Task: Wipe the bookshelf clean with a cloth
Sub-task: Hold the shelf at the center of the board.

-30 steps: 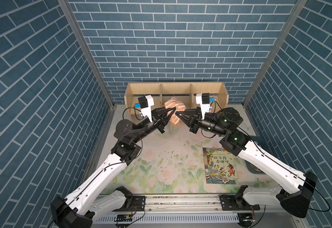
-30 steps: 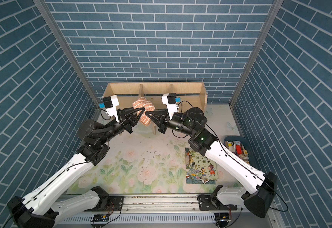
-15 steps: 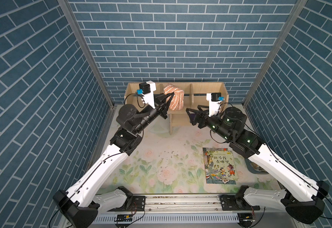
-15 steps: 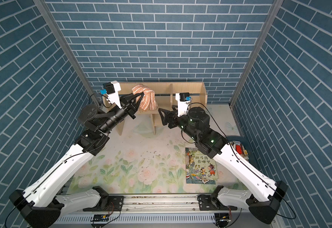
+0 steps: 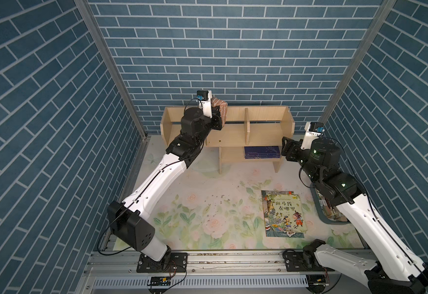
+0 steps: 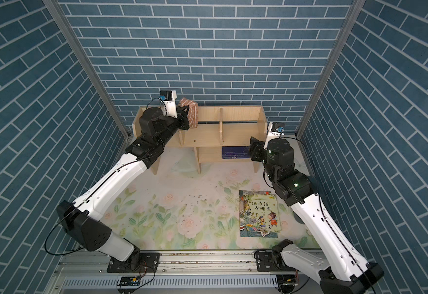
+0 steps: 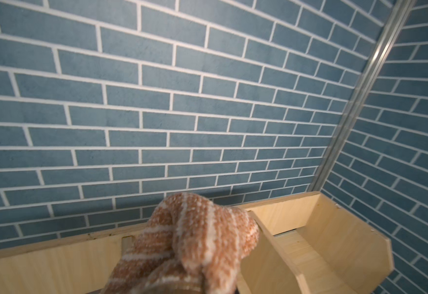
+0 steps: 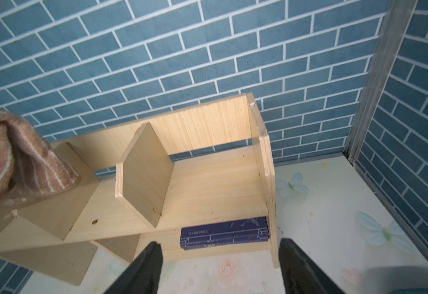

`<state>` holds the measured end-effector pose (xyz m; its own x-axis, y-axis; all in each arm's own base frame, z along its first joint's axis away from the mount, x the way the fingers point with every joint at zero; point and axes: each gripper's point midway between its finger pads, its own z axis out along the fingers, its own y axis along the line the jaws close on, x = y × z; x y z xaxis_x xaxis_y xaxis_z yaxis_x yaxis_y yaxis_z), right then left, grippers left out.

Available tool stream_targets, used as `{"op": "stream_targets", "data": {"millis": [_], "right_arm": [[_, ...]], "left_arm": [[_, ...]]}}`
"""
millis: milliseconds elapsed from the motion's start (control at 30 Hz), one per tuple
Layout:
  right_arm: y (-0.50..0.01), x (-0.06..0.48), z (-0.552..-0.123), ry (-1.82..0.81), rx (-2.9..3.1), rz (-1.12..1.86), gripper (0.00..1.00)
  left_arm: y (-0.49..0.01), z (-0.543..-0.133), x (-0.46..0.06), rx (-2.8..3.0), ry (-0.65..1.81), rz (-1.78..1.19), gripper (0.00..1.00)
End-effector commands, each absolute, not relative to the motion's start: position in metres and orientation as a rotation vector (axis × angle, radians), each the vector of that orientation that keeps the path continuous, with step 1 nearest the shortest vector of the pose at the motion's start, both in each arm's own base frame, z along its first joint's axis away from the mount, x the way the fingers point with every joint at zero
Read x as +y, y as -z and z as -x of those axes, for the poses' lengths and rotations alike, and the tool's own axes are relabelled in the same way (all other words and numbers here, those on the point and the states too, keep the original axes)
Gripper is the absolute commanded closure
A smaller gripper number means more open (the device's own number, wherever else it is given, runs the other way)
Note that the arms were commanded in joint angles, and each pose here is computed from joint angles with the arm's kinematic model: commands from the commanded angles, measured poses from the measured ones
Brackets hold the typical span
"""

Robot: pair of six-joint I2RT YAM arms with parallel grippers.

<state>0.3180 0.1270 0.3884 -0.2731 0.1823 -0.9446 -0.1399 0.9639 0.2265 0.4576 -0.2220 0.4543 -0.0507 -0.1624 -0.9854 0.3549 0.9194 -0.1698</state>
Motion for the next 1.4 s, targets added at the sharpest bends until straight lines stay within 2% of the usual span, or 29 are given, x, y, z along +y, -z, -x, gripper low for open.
{"op": "stream_targets", "data": {"millis": [0, 167, 533, 667, 767, 1067, 1367], "right_arm": [[-0.390, 0.136, -0.308, -0.370, 1.777, 0.053, 0.26], [-0.368, 0.153, -0.317, -0.398, 1.831, 0.111, 0.31], [-0.324, 0.179, -0.349, -0.405, 1.861, 0.165, 0.35], [-0.319, 0.180, -0.351, -0.384, 1.862, 0.185, 0.35], [-0.317, 0.177, -0.354, -0.351, 1.869, 0.179, 0.35], [-0.328, 0.170, -0.344, -0.367, 1.835, 0.155, 0.35], [-0.345, 0.165, -0.340, -0.362, 1.822, 0.145, 0.36]], "left_arm": [[-0.458, -0.473, -0.196, 1.566, 0.348, -0.082, 1.00], [-0.444, -0.490, -0.178, 1.587, 0.270, -0.038, 1.00], [-0.438, -0.517, -0.195, 1.620, 0.272, -0.088, 1.00], [-0.456, -0.524, -0.208, 1.587, 0.342, -0.093, 1.00], [-0.467, -0.534, -0.203, 1.578, 0.308, -0.052, 1.00], [-0.471, -0.543, -0.124, 1.608, 0.073, 0.148, 1.00], [-0.455, -0.516, -0.016, 1.632, -0.071, 0.372, 1.00]]}}
